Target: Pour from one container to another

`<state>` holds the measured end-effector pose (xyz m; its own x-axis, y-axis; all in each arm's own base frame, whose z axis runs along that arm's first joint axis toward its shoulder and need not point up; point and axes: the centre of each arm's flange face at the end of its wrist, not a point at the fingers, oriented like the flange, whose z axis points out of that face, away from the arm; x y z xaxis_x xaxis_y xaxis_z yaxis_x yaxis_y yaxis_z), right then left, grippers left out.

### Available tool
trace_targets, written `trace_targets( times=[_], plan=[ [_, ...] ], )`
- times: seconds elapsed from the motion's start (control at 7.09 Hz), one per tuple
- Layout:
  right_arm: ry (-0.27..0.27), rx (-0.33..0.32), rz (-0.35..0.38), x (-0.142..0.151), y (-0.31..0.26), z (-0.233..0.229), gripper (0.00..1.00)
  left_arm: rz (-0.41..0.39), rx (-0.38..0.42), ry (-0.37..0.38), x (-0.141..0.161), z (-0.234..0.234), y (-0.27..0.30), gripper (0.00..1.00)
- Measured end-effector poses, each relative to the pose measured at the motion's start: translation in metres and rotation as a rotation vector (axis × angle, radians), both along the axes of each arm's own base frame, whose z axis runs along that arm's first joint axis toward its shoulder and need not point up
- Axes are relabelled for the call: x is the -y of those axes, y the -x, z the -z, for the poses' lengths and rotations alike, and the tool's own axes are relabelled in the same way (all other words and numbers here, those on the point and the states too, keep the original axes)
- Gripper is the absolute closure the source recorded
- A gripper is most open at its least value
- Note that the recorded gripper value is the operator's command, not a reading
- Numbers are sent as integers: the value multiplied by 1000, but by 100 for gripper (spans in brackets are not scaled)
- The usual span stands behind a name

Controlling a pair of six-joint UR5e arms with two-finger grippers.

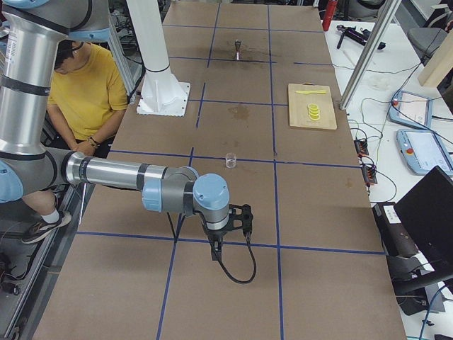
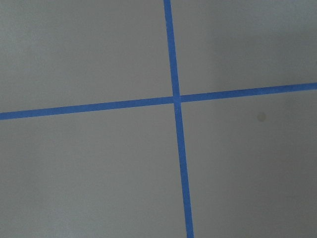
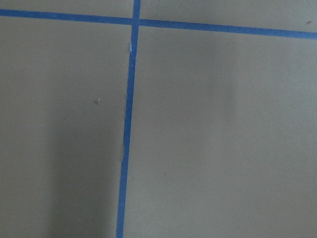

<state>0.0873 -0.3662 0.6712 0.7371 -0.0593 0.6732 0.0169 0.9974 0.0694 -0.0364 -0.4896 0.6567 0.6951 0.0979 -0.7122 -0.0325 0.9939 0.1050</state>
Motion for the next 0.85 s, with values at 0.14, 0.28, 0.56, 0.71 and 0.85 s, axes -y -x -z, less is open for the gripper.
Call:
trace_targets(
  times=[0.14, 0.28, 0.56, 0.71, 0.85],
  plan=[
    [0, -2, -1, 1, 0, 0, 0, 0, 0, 0, 0, 0, 0, 0],
    [3, 7, -2, 1, 0, -1, 0, 1, 0, 0, 0, 0, 0, 0],
    [3, 34, 2, 2, 2, -4, 0, 2, 0, 3, 0, 0, 0, 0],
    [1, 36, 5, 2, 2, -5, 0, 2, -1, 4, 0, 0, 0, 0],
    [-9, 30, 7, 2, 2, -2, 0, 2, -3, 5, 0, 0, 0, 0]
  ],
)
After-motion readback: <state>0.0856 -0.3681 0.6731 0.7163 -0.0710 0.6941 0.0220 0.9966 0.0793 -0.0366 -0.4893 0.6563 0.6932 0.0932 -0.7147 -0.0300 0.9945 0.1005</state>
